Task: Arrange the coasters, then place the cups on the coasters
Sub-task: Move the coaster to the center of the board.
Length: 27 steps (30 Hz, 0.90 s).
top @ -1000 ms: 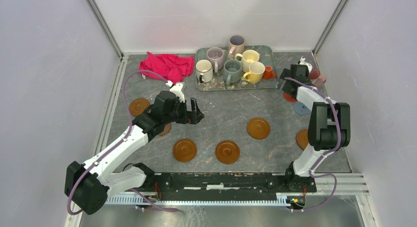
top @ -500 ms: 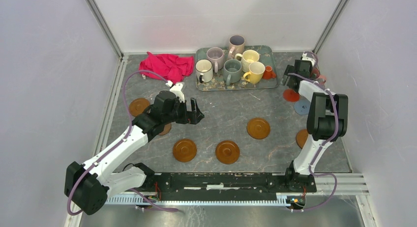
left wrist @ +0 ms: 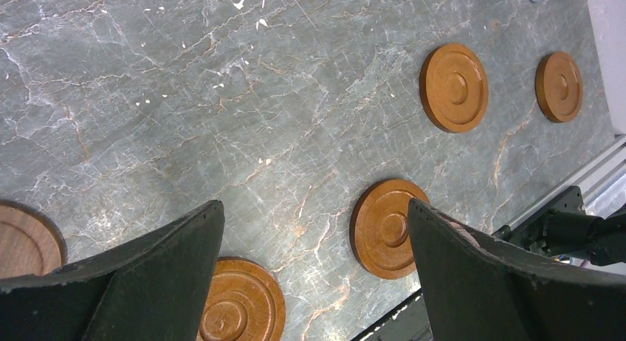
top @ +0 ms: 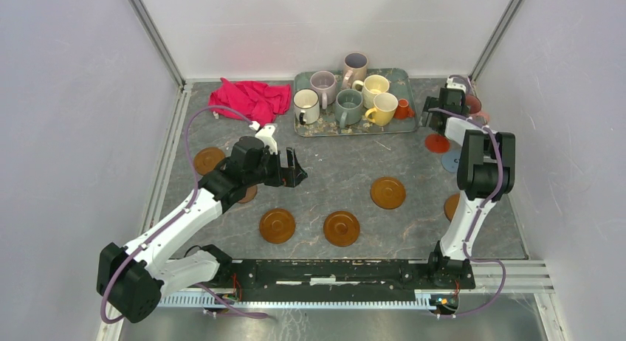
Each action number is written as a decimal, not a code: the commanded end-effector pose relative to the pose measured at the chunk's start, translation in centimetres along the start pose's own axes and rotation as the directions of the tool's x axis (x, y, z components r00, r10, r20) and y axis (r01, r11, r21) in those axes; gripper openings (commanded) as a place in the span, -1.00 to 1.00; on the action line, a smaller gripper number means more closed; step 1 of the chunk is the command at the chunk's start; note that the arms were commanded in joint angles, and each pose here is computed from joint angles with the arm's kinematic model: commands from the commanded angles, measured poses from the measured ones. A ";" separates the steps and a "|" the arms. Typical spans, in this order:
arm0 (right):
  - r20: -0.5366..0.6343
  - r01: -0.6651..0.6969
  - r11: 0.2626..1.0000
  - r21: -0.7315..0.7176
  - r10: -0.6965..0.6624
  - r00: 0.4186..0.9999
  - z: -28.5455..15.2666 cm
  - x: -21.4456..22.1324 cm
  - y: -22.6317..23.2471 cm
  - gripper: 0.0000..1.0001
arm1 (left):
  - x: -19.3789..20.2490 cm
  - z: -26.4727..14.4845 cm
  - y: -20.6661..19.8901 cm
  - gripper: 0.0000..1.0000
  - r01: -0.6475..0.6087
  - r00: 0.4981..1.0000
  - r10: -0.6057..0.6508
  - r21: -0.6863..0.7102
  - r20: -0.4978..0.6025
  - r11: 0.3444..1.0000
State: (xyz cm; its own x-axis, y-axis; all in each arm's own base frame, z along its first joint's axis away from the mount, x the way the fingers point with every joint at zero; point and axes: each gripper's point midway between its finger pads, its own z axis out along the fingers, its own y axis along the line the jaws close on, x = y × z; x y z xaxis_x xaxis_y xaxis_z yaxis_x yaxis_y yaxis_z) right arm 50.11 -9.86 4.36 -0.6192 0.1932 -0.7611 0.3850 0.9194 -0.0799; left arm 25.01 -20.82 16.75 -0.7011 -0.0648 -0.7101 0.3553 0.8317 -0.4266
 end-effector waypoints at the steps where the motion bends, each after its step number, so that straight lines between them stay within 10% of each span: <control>1: 0.086 -0.004 1.000 -0.014 0.005 0.996 0.6 -4.2 0.4 0.96 | -1.4 -0.4 -0.6 0.99 -0.047 0.998 0.046 0.029 0.043 0.998; 27: -0.110 -0.213 0.974 0.080 0.220 0.969 -12.5 7.7 -4.2 0.96 | -1.1 -0.4 -1.4 0.99 -0.032 0.999 0.030 0.077 0.034 0.997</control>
State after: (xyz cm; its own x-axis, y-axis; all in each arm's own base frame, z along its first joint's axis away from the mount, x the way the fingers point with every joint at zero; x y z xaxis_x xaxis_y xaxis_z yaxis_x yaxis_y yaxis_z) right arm 39.28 -8.03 6.14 -0.6410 0.3464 -0.6849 0.4789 0.8779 -0.0042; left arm 24.70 -21.23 16.90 -0.7072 -0.0590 -0.7046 0.3734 0.8150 -0.4430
